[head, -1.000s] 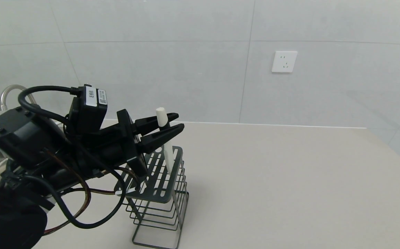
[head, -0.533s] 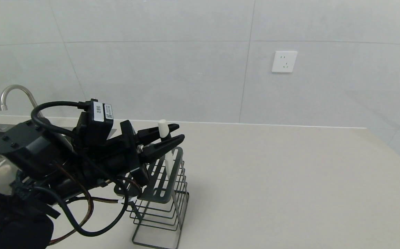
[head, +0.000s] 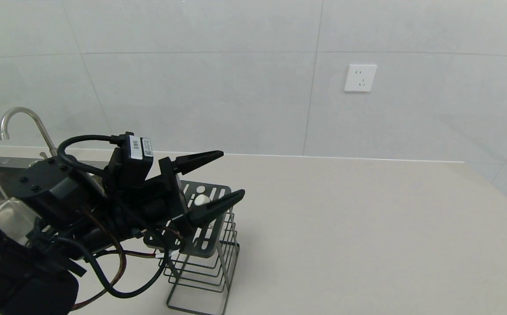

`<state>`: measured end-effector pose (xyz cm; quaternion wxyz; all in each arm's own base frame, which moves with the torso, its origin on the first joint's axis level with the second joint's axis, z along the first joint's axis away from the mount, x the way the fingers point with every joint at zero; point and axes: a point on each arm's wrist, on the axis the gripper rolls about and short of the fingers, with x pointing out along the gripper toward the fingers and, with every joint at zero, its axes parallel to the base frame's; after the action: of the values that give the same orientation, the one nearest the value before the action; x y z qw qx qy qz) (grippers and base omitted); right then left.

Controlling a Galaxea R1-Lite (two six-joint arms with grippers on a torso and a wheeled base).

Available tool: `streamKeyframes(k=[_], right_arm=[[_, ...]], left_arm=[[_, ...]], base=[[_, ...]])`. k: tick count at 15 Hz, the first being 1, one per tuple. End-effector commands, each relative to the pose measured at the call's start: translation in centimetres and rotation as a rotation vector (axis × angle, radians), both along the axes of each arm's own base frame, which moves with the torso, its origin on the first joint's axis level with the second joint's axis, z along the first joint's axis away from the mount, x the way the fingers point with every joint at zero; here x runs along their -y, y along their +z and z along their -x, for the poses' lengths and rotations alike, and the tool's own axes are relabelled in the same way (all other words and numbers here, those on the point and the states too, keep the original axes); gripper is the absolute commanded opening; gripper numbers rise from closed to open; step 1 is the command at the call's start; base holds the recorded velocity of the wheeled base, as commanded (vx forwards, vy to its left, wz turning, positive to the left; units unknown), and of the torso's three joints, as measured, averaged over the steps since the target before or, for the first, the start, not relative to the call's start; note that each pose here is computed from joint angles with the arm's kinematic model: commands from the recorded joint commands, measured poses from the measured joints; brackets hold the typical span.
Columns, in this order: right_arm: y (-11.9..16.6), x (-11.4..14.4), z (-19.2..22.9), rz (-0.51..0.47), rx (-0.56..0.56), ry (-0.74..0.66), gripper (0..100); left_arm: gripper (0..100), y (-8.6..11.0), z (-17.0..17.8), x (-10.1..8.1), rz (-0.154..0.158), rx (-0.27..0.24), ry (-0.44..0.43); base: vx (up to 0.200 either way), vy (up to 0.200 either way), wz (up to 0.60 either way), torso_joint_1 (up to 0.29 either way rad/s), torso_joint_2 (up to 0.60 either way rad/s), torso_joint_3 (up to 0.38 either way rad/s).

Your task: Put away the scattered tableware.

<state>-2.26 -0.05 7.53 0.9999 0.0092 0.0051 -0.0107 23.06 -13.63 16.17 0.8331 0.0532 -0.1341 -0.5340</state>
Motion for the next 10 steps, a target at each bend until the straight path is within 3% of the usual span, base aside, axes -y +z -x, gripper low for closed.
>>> streamKeyframes(k=[1, 3, 5, 7, 8, 10], right_arm=[[0.0, 0.0, 0.0, 0.000, -0.002, 0.000, 100], [0.0, 0.0, 0.0, 0.000, 0.000, 0.000, 100], [0.0, 0.0, 0.0, 0.000, 0.000, 0.000, 100], [0.0, 0.0, 0.0, 0.000, -0.002, 0.000, 100], [0.0, 0.0, 0.0, 0.000, 0.000, 0.000, 100], [0.0, 0.0, 0.0, 0.000, 0.000, 0.001, 100]], left_arm=[[100, 1.1, 0.5, -0.3, 0.022, 0.036, 0.004], [100, 2.0, 1.0, -0.7, 0.038, 0.068, 0.008], [100, 4.7, 3.7, -2.2, 0.091, 0.162, 0.018], [100, 5.2, 5.3, -3.1, 0.104, 0.186, 0.021], [100, 5.8, 8.4, -4.7, 0.128, 0.229, 0.025], [100, 5.9, 11.7, -6.4, 0.171, 0.256, 0.061]], base=[[0.000, 0.000, 0.00, 0.000, 0.00, 0.000], [0.000, 0.000, 0.00, 0.000, 0.00, 0.000], [0.000, 0.000, 0.00, 0.000, 0.00, 0.000], [0.000, 0.000, 0.00, 0.000, 0.00, 0.000], [0.000, 0.000, 0.00, 0.000, 0.00, 0.000], [0.000, 0.000, 0.00, 0.000, 0.00, 0.000]])
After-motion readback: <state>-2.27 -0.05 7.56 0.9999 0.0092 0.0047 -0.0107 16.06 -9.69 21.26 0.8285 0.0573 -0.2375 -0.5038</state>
